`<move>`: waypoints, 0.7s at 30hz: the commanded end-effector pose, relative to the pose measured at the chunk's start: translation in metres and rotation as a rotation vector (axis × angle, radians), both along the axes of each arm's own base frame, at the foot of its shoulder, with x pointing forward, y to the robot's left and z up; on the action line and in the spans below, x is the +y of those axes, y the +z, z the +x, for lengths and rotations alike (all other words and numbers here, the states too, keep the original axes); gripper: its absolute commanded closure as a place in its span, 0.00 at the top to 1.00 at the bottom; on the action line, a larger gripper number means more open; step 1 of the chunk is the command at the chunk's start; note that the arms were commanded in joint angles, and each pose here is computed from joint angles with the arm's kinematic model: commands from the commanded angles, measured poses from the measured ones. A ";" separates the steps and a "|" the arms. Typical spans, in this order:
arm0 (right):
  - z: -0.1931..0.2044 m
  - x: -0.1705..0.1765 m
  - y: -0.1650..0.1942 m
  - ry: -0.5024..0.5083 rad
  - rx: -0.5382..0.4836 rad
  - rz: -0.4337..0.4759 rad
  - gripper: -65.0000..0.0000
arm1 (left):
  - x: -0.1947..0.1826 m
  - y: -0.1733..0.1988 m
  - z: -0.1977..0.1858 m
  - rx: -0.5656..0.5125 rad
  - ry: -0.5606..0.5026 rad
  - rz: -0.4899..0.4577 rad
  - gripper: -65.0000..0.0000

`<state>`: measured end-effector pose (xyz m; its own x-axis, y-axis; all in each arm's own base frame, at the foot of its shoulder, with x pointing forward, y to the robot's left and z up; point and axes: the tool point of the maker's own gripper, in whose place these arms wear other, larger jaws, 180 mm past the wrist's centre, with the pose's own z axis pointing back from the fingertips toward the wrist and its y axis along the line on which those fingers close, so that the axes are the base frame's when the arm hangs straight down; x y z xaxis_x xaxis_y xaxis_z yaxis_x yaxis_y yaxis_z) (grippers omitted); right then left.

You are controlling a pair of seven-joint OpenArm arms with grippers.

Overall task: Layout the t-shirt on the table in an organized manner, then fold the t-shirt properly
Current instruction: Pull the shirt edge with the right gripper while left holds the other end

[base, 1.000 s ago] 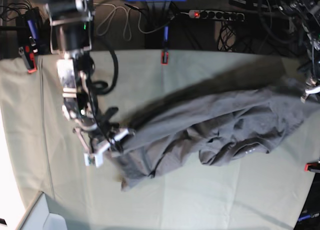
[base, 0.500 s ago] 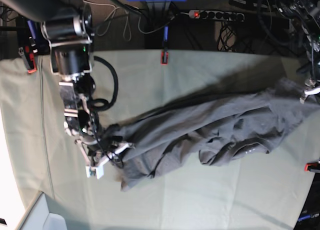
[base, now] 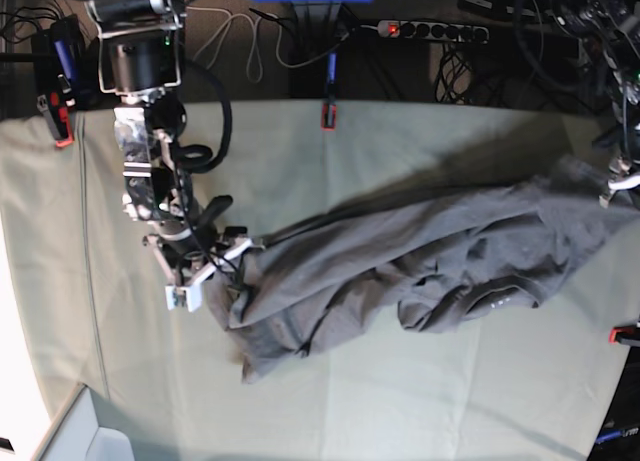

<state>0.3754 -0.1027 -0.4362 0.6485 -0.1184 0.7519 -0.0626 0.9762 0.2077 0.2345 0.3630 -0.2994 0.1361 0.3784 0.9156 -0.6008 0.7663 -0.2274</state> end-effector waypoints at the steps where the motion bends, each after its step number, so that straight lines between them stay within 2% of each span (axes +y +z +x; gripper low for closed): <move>1: 0.014 0.001 0.016 0.003 -0.055 0.008 0.46 | 0.004 0.014 0.003 -0.039 0.002 0.032 0.00; 9: 0.012 0.003 0.002 0.003 -0.013 0.015 0.43 | 0.005 0.006 0.001 -0.025 0.007 0.019 0.00; 12: 0.015 0.003 0.004 0.003 -0.020 0.015 0.29 | 0.006 0.000 0.000 -0.013 0.011 0.009 0.00; 16: 0.015 0.003 0.005 0.004 -0.023 0.015 0.00 | 0.006 -0.001 0.000 -0.012 0.011 0.008 0.00; 21: 0.006 0.000 0.014 0.002 -0.052 0.010 0.00 | 0.007 0.000 -0.001 -0.013 0.016 0.011 0.00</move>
<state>0.3679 -0.1014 -0.4396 0.6572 -0.1161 0.7447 -0.0644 0.9758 0.2089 0.2300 0.3657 -0.3147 0.1568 0.4054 0.9006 -0.6182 0.7514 -0.2306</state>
